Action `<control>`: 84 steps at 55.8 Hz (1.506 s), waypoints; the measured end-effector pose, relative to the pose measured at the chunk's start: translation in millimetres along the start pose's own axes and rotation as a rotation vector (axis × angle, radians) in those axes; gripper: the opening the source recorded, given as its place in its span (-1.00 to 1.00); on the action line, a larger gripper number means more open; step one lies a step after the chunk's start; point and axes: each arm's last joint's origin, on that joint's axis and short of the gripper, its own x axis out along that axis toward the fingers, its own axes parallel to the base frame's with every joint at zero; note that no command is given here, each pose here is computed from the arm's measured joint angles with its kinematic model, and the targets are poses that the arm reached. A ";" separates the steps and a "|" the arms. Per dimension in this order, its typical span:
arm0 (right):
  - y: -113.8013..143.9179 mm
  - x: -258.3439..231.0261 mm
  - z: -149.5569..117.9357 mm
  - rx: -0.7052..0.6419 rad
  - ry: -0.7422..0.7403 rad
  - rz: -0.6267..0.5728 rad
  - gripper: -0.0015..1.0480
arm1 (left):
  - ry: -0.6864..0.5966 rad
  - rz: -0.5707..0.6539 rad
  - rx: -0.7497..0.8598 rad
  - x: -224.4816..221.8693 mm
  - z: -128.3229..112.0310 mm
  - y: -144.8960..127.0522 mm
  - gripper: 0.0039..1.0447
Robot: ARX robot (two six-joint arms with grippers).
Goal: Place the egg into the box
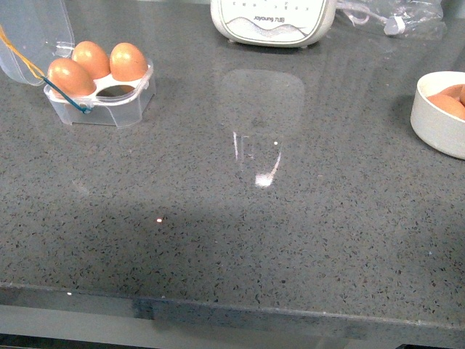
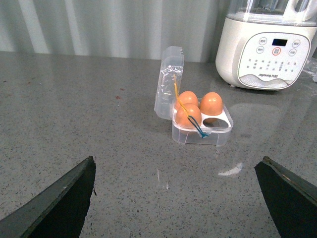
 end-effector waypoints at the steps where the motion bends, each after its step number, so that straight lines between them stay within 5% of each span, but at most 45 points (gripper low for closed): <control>1: 0.0 0.0 0.0 0.000 0.000 0.000 0.86 | 0.000 0.000 0.000 0.0 0.0 0.0 0.87; 13: 0.0 0.0 0.0 0.000 0.000 0.000 0.86 | 0.000 0.000 0.000 0.0 0.0 0.0 0.87; 18: -0.9 1.4 -2.6 0.126 0.085 -0.114 0.86 | 0.000 0.000 0.000 0.0 0.0 0.0 0.87; 31: -4.9 17.1 21.1 0.201 0.004 -0.077 0.86 | 0.000 0.000 0.000 0.0 0.0 0.0 0.87; 46: -13.3 71.6 50.6 0.152 -0.033 -0.076 0.86 | 0.000 0.000 0.000 0.0 0.0 0.0 0.87; 56: -18.1 143.0 58.0 0.059 0.104 -0.076 0.86 | 0.000 0.000 0.000 0.0 0.0 0.0 0.87; 73: 8.5 194.4 55.3 -0.112 0.298 0.163 0.86 | 0.000 0.000 0.000 0.0 0.0 0.0 0.87; 84: 14.5 195.7 45.7 -0.150 0.344 0.215 0.86 | 0.000 0.000 0.000 0.0 0.0 0.0 0.87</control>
